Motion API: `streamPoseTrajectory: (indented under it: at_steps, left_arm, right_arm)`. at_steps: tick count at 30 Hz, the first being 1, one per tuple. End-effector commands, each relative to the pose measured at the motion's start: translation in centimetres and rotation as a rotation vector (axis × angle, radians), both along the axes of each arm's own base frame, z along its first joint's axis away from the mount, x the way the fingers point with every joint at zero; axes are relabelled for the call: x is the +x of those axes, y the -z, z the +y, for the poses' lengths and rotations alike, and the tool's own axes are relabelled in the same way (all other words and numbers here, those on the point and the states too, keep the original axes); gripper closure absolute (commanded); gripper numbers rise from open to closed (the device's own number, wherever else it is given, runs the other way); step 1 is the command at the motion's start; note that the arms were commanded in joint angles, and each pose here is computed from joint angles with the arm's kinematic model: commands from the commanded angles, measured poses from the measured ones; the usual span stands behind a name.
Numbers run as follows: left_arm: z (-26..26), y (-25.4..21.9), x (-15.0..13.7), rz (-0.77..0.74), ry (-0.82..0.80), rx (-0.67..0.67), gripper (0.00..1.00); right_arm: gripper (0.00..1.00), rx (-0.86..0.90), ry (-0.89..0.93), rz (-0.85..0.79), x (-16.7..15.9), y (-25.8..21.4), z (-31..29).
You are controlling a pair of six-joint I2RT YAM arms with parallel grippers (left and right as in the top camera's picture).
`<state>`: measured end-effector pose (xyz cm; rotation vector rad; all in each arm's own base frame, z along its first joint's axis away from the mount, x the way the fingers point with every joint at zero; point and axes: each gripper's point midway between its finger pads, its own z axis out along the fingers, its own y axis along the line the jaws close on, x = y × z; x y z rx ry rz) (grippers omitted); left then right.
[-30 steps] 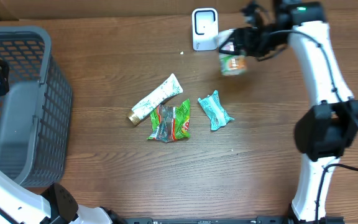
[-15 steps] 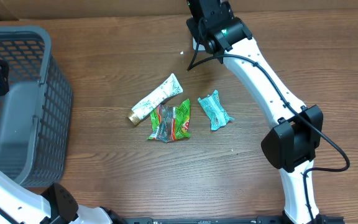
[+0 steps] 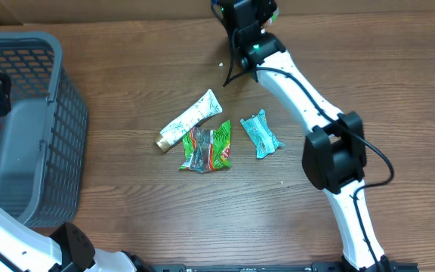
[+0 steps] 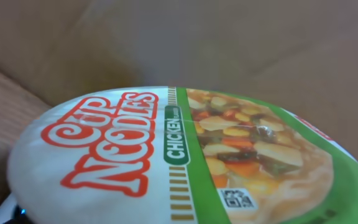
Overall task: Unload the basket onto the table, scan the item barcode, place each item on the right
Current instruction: 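Hold the cup's barcode side in front of the scanner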
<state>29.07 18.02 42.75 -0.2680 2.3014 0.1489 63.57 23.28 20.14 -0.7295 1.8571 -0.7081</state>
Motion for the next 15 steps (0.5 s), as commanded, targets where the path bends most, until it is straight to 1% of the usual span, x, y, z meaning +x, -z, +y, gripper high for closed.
streamPoseTrajectory:
  at_steps: [1, 6, 10, 15]
  left_arm:
    - [-0.4, -0.1, 0.3, -0.005, 0.031, 0.006, 0.00]
    - [-0.4, -0.1, 0.3, -0.005, 0.031, 0.006, 0.00]
    - [-0.4, -0.1, 0.3, -0.005, 0.031, 0.006, 0.00]
    - [-0.4, -0.1, 0.3, -0.005, 0.031, 0.006, 0.01]
  right_arm:
    - [0.54, -0.126, -0.092, 0.007, 0.9, 0.7, 0.8]
    - [0.55, -0.168, -0.129, 0.068, 1.5, 4.3, 0.6]
    - [0.55, -0.188, -0.137, 0.066, 2.1, 4.5, -0.3]
    - [0.56, -0.167, -0.150, 0.069, 2.8, 4.6, -1.4]
